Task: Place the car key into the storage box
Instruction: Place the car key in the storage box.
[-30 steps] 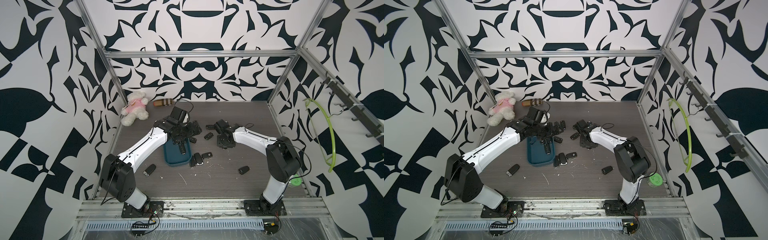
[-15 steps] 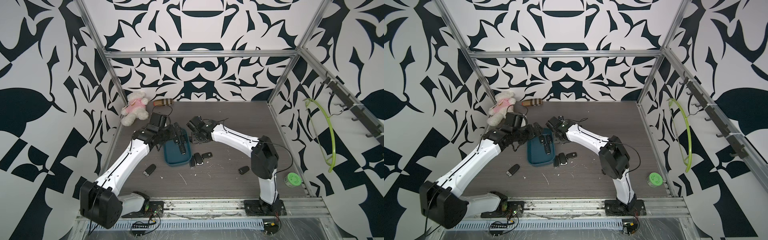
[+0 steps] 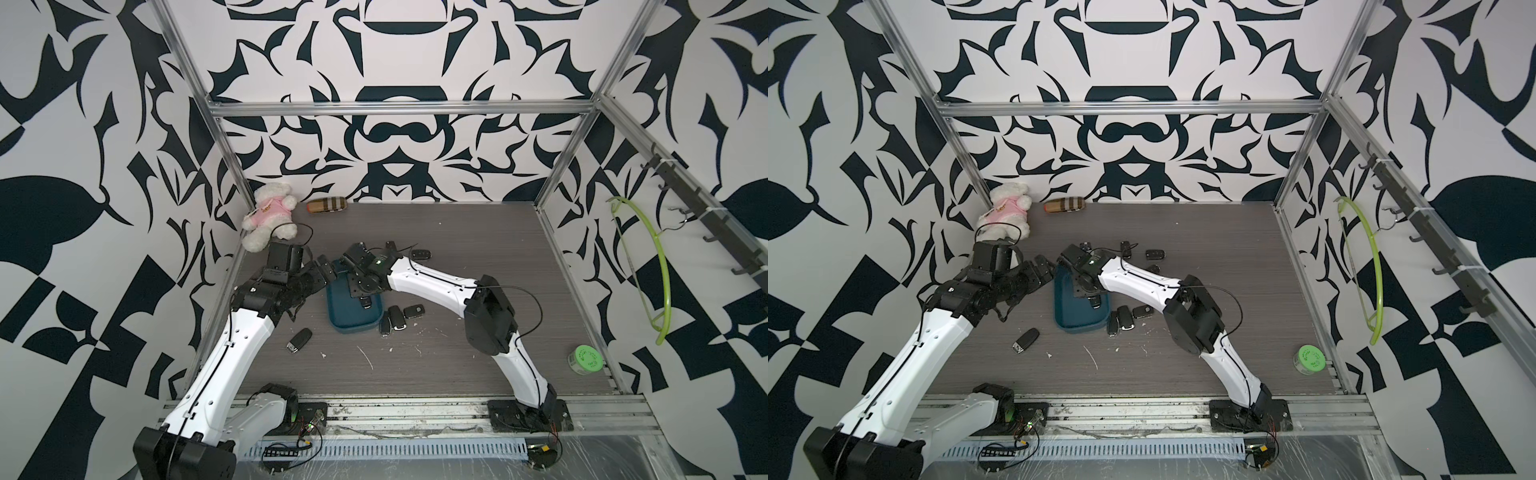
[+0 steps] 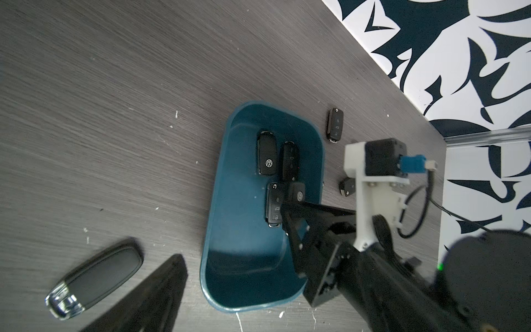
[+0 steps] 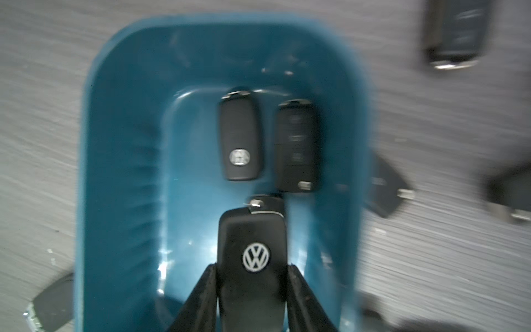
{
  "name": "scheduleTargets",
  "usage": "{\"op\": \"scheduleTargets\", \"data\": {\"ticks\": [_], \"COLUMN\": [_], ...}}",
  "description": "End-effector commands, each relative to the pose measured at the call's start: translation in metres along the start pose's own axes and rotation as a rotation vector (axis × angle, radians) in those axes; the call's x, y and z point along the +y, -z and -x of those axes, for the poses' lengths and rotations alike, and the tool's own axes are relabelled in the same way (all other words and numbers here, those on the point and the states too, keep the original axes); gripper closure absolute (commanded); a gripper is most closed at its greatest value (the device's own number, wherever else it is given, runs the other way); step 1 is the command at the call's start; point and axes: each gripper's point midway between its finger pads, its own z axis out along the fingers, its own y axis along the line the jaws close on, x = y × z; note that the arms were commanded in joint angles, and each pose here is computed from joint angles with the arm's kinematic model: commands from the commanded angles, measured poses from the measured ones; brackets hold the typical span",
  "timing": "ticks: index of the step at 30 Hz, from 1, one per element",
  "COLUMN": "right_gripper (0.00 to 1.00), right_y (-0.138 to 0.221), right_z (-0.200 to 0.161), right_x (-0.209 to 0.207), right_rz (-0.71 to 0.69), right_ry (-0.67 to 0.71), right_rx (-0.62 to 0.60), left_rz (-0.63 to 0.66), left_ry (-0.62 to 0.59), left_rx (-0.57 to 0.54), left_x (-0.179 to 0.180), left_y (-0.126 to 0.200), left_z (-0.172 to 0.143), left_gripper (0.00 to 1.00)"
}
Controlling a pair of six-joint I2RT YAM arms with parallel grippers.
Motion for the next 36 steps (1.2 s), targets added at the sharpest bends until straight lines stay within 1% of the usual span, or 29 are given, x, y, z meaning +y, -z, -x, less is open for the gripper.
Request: {"op": "scheduleTargets", "data": {"ticks": [1, 4, 10, 17, 19, 23, 26, 30, 36], "right_gripper": [0.62, 0.62, 0.62, 0.62, 0.6, 0.5, 0.49, 0.44, 0.41], "right_y": [0.005, -0.008, -0.023, -0.031, -0.03, -0.027, -0.022, -0.011, 0.021], "right_z": [0.01, 0.007, 0.0, -0.009, -0.009, -0.008, -0.004, 0.001, 0.012], "right_x": [0.023, 0.029, 0.037, 0.023, 0.022, 0.024, 0.028, 0.031, 0.036], "right_rz": [0.059, 0.062, 0.071, 0.01, 0.008, 0.016, 0.036, 0.053, 0.1], "right_ry": [-0.016, -0.015, -0.011, -0.009, -0.005, -0.005, -0.011, -0.012, -0.017], "right_rx": [-0.036, -0.022, -0.003, 0.022, 0.019, 0.017, 0.008, -0.008, -0.052], "left_rz": [0.037, 0.039, 0.045, 0.044, 0.044, 0.037, 0.031, 0.022, 0.001], "left_ry": [0.009, 0.009, 0.005, 0.007, 0.007, 0.012, 0.013, 0.012, 0.008], "left_rx": [0.012, 0.006, -0.006, -0.001, 0.0, 0.008, 0.01, 0.009, 0.014], "left_x": [0.012, 0.014, 0.016, 0.016, 0.016, 0.014, 0.012, 0.009, 0.003], "left_y": [0.007, 0.012, 0.017, 0.016, 0.015, 0.012, 0.01, 0.01, 0.006], "left_z": [-0.007, -0.008, -0.008, -0.009, -0.009, -0.009, -0.008, -0.007, -0.005], "left_gripper": [0.01, 0.01, 0.01, 0.01, 0.01, 0.01, 0.01, 0.01, 0.01]}}
